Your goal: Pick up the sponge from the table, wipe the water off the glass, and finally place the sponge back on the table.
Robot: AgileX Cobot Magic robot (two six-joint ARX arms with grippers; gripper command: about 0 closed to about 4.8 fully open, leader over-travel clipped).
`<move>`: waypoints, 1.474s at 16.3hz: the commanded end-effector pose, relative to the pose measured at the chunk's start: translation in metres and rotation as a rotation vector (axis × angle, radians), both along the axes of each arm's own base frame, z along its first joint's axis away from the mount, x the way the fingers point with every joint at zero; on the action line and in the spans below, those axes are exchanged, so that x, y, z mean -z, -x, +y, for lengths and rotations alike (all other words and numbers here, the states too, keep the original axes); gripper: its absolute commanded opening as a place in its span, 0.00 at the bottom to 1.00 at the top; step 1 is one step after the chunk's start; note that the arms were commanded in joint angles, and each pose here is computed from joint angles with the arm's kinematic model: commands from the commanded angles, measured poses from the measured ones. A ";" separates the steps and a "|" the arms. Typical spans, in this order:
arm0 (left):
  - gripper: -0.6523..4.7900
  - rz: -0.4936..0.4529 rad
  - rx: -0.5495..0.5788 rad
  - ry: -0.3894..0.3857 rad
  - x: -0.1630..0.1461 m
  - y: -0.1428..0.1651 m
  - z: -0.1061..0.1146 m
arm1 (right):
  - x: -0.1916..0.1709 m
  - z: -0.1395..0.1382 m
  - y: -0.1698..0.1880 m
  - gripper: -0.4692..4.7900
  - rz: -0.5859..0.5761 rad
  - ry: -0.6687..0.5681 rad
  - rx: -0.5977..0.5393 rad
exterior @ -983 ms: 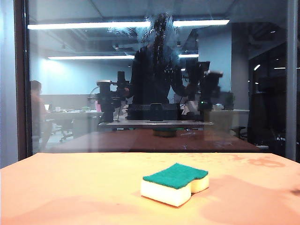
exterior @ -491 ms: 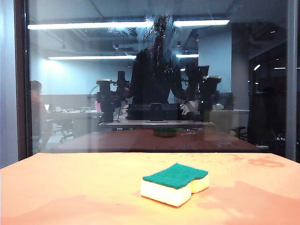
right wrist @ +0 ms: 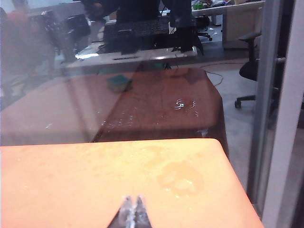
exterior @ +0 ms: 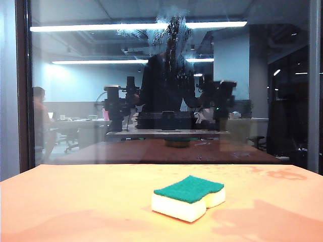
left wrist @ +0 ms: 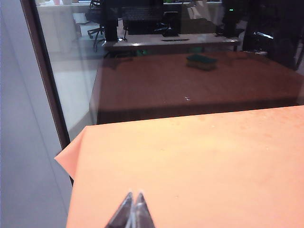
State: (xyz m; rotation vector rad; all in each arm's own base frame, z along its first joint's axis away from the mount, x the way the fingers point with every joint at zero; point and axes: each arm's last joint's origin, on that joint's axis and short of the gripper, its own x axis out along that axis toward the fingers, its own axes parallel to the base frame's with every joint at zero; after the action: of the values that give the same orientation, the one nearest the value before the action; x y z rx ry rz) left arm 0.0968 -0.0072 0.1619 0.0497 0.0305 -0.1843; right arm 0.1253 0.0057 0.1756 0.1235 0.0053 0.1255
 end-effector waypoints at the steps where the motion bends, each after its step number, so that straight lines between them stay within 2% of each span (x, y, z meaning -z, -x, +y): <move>1: 0.11 -0.028 0.003 0.000 -0.003 0.000 0.000 | 0.002 -0.001 0.010 0.08 -0.014 0.017 0.025; 9: 0.11 -0.052 0.002 0.001 -0.006 0.000 0.000 | 0.005 -0.002 0.029 0.08 -0.015 0.019 0.039; 24: 0.11 -0.051 0.000 0.001 -0.006 0.000 0.000 | 0.007 -0.001 0.029 0.08 0.004 0.020 0.035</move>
State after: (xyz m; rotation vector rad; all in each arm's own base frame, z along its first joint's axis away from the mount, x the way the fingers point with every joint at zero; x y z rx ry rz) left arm 0.0968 -0.0072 0.1655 0.0521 -0.0076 -0.1811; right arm 0.0965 0.0043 0.1659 0.1071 0.0288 0.0925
